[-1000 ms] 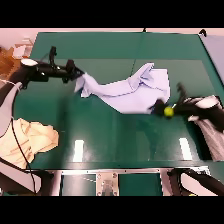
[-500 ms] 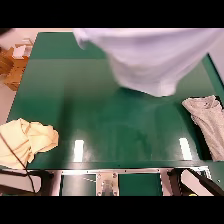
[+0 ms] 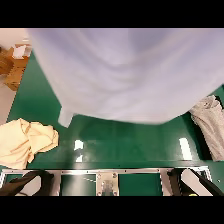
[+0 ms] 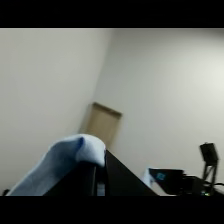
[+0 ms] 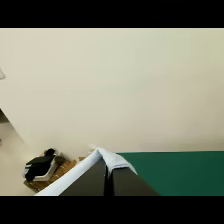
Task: Fold the shirts.
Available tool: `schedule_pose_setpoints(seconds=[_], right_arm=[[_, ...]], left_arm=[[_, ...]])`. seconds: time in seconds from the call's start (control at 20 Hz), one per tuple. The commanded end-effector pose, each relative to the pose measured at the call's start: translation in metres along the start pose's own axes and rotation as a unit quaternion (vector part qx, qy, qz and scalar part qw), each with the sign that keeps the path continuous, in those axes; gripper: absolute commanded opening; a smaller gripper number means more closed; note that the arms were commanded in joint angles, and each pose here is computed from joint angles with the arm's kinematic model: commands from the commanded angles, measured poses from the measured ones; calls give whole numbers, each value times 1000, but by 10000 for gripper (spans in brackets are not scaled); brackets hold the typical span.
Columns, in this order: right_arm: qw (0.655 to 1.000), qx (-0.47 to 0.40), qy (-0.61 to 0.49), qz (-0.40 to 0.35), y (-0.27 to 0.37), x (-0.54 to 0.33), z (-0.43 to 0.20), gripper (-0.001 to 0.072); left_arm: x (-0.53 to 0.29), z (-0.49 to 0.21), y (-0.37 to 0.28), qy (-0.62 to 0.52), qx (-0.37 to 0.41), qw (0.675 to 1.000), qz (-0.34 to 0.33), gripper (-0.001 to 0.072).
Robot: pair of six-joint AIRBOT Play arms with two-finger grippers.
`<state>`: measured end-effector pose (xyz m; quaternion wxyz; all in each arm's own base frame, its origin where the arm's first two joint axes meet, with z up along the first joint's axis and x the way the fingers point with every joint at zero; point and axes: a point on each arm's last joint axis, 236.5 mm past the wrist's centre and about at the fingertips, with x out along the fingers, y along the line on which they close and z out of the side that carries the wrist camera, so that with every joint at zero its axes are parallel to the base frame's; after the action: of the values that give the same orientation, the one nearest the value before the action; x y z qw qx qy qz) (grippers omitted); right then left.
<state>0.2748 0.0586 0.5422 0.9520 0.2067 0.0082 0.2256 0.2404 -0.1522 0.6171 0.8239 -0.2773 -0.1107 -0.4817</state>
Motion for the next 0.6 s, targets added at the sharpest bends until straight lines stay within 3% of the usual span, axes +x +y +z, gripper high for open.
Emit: schedule_pose_setpoints(seconds=[0.0,0.2,0.4,0.55], right_arm=[[1000,-13,-1,23,18,-4,0,11],[998,22,59,14,-9,4,-32,11],[984,101,142,-45,-86,20,-92,12],[958,180,209,-82,-158,41,-168,12]], left_arm=[[-30,1,23,7,68,984,165,24],[-34,-58,65,103,7,975,194,25],[-29,-155,168,148,-110,956,230,25],[-38,-256,272,143,-167,925,308,25]])
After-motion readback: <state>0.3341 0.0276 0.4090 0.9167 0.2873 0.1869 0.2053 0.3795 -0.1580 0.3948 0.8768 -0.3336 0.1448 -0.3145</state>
